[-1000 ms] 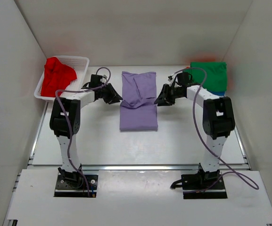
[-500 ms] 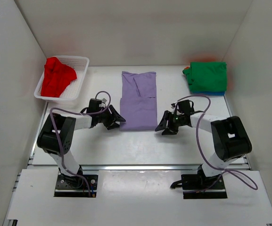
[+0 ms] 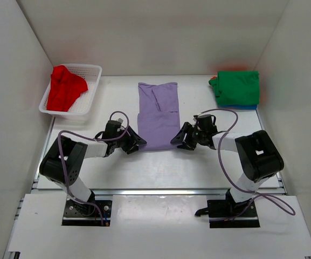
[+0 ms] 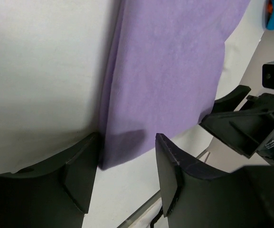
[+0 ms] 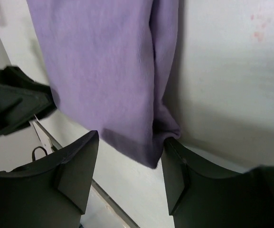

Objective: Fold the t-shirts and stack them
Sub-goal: Grab one side of the 2/3 rectangular tshirt with both arms, then fold the long partially folded tshirt into a neat square

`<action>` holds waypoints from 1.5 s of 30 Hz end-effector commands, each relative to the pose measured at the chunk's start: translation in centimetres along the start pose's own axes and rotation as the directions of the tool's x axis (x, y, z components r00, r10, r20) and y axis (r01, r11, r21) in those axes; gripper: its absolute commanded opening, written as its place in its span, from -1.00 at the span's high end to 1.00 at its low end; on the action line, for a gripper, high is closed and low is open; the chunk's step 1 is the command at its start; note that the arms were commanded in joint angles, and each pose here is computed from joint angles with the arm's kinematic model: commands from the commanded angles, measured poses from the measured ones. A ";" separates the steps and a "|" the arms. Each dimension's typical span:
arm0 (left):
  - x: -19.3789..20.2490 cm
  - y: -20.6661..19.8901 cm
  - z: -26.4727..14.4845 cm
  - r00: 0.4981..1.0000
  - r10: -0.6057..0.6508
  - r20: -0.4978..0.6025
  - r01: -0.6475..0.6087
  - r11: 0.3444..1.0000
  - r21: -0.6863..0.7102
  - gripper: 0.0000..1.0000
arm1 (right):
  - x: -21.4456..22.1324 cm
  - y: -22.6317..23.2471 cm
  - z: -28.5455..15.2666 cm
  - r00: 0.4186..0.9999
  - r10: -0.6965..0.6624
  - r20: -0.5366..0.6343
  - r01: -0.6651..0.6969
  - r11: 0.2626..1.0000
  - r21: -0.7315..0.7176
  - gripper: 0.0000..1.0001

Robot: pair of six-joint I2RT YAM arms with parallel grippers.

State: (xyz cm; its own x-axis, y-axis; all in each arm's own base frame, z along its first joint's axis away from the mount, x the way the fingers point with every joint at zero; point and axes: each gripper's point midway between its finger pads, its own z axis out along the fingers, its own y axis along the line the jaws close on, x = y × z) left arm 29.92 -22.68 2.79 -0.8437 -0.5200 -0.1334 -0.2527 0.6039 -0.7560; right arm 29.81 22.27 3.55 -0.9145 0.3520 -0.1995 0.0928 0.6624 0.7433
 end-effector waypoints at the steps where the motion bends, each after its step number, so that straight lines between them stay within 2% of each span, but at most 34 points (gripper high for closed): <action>1: 1.4 2.4 -0.7 0.999 -0.041 0.029 0.043 0.997 -0.070 -0.24 | -0.9 -2.6 1.1 0.998 0.012 0.063 -0.018 0.994 0.108 -0.05; 8: 2.9 3.9 -1.6 0.999 -0.052 0.009 0.053 0.994 -0.096 -0.35 | -0.2 -3.5 0.6 0.997 0.023 0.071 -0.032 0.992 0.120 -0.05; 14: 2.3 3.7 -1.1 0.997 -0.067 0.040 0.070 0.994 -0.087 -0.34 | -0.4 -3.9 0.5 0.997 0.019 0.081 -0.030 0.990 0.137 -0.05; 16: 2.0 3.9 -0.5 0.997 -0.070 0.040 0.074 0.992 -0.099 -0.19 | -0.1 -4.6 0.6 0.997 0.027 0.079 -0.039 0.987 0.153 0.04; 17: 1.8 4.4 -0.2 0.997 -0.073 0.040 0.077 0.990 -0.117 0.15 | -0.1 -4.7 0.5 0.996 0.026 0.083 -0.039 0.988 0.152 0.13; 18: 1.6 4.3 0.2 0.997 -0.071 0.040 0.075 0.990 -0.116 0.88 | -0.3 -5.0 0.4 0.995 0.033 0.092 -0.047 0.987 0.155 0.44; 19: 1.7 4.6 0.2 0.996 -0.077 0.041 0.081 0.989 -0.124 1.00 | 0.1 -5.4 0.4 0.996 0.031 0.085 -0.045 0.985 0.165 0.57; 21: 2.6 5.0 0.1 0.997 -0.081 0.014 0.082 0.990 -0.118 1.00 | 0.4 -5.9 0.3 0.998 0.024 0.065 -0.035 0.985 0.170 1.00; 26: 3.5 5.6 -1.5 0.997 -0.072 -0.012 0.070 0.991 -0.114 1.00 | 3.5 -6.0 -1.1 1.000 -0.001 -0.031 0.007 0.982 0.189 1.00; 29: 4.7 5.9 -3.5 0.999 0.002 -0.038 -0.008 0.989 -0.148 1.00 | 7.1 -6.4 -2.9 0.991 -0.013 -0.133 0.039 0.980 0.194 1.00; 33: 8.7 7.2 -6.0 0.990 0.057 -0.127 -0.080 0.980 -0.181 1.00 | 11.5 -6.7 -5.0 0.977 -0.018 -0.212 0.055 0.984 0.172 0.98; 35: 10.8 8.2 -7.4 0.987 0.049 -0.153 -0.076 0.980 -0.182 1.00 | 14.3 -6.8 -5.9 0.965 -0.014 -0.261 0.060 0.984 0.170 1.00; 37: 12.7 8.8 -8.3 0.983 0.033 -0.179 -0.063 0.984 -0.164 1.00 | 16.4 -7.1 -6.8 0.962 -0.007 -0.271 0.049 0.988 0.148 1.00; 40: 13.8 9.2 -9.2 0.986 0.010 -0.164 -0.034 0.989 -0.146 1.00 | 18.8 -7.2 -7.6 0.960 0.019 -0.280 0.009 0.995 0.100 1.00; 42: 13.2 8.1 -9.5 0.991 0.012 -0.136 -0.026 0.994 -0.103 1.00 | 18.9 -6.4 -7.8 0.961 0.031 -0.273 -0.015 0.998 0.061 1.00; 45: 11.1 5.7 -9.5 0.994 0.052 -0.097 -0.059 0.995 -0.075 1.00 | 16.9 -5.1 -8.2 0.974 0.031 -0.224 -0.028 0.999 0.017 1.00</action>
State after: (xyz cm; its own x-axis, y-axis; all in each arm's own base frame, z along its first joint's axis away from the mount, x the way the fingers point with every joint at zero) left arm 12.25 -20.24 2.41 -0.9280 -0.3686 -0.0541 -0.2137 0.6456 -0.7332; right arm 10.53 20.53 1.82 -0.9835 0.1675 -0.0687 0.0568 0.6457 0.7615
